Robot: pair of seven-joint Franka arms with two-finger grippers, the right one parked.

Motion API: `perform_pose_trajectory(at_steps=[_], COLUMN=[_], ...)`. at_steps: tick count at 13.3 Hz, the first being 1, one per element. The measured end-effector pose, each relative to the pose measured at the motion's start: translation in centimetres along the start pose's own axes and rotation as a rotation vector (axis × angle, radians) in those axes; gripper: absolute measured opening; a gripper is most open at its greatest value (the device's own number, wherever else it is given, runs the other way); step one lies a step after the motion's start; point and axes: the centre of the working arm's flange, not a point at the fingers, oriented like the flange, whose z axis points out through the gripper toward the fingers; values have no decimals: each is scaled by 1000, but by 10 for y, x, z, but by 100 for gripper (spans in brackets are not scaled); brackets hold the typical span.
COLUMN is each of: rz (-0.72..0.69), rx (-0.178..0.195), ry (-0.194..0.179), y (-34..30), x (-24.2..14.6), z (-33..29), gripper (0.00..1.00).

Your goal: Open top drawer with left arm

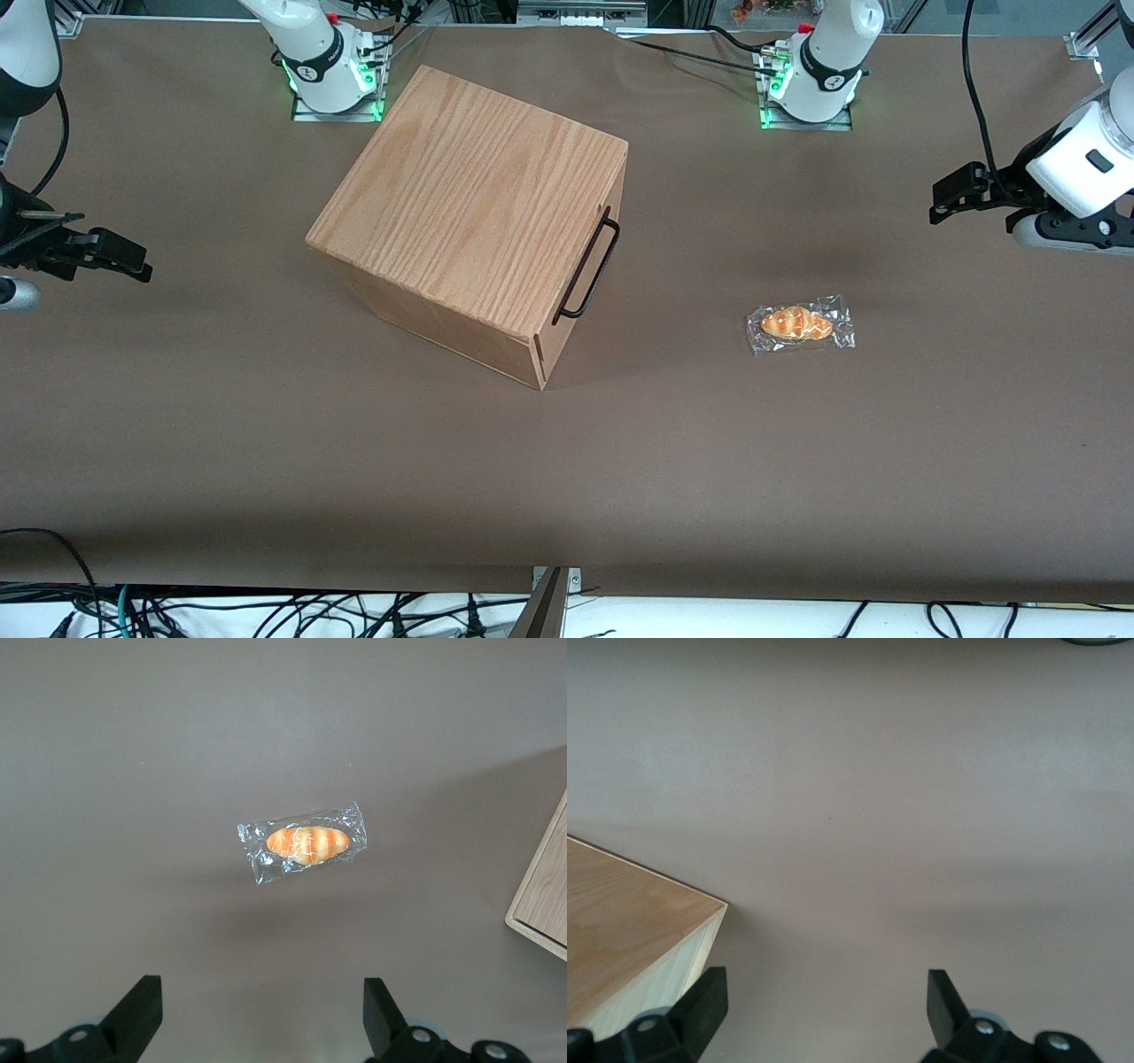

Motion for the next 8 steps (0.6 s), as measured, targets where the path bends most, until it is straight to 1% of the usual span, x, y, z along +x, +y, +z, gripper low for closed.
perform_pose_trajectory(at_steps=[5, 6, 8], rz=[0, 0, 3], rx=[0, -1, -1], ry=[-5, -20, -62], y=[0, 0, 2], x=[0, -1, 0], z=[1, 3, 12], gripper=[100, 100, 100])
